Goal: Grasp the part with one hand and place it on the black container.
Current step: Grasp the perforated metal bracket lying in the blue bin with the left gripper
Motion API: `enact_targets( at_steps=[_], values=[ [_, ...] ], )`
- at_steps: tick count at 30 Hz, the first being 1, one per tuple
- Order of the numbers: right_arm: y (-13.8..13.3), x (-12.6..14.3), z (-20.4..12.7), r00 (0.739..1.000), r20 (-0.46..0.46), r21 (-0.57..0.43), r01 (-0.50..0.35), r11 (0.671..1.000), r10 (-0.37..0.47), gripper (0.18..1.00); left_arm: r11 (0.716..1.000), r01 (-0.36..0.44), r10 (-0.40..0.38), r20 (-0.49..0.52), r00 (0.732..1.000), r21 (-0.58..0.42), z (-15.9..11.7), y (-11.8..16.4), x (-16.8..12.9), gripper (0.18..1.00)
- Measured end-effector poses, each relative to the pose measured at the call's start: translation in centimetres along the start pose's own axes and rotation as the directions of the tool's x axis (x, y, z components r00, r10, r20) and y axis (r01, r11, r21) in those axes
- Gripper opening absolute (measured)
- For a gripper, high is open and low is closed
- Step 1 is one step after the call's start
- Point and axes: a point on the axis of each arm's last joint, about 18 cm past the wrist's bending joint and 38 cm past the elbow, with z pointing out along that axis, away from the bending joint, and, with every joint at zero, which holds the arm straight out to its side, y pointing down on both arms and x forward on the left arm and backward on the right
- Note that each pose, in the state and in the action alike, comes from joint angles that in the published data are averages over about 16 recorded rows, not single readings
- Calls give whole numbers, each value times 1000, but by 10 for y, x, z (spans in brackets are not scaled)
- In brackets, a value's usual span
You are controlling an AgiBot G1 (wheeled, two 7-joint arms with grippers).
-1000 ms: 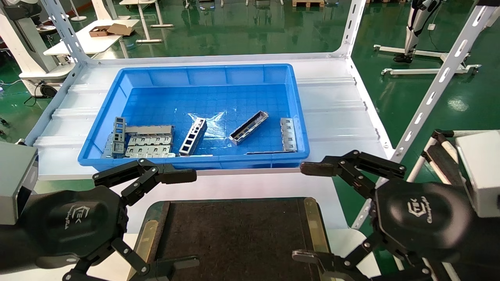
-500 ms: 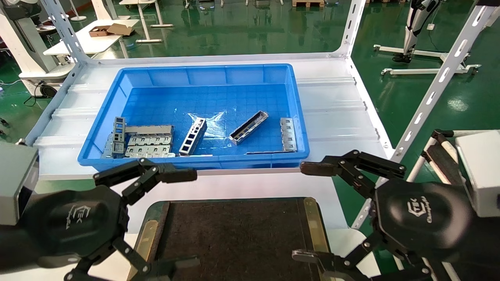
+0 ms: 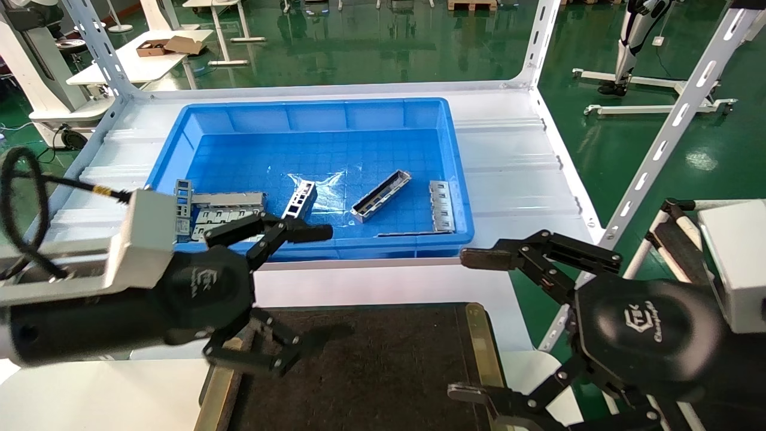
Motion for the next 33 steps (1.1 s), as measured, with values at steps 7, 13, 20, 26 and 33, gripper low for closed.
enact_targets(
  at_steps=[7,13,20,26,33],
  values=[
    [0,0,0,1000,0,0,0,1000,0,1001,998,-18,23,83,996,-56,31,5,-37,1000],
    [0,0,0,1000,0,0,0,1000,0,1001,994,-5,24,173,985,-107,58,12,-76,1000],
    [0,0,0,1000,0,0,0,1000,0,1001,987,30,12,266,964,-156,88,25,-116,1000],
    [0,0,0,1000,0,0,0,1000,0,1001,980,58,5,316,949,-188,116,37,-138,1000],
    [0,0,0,1000,0,0,0,1000,0,1001,971,80,3,345,939,-225,149,50,-150,1000]
  ],
)
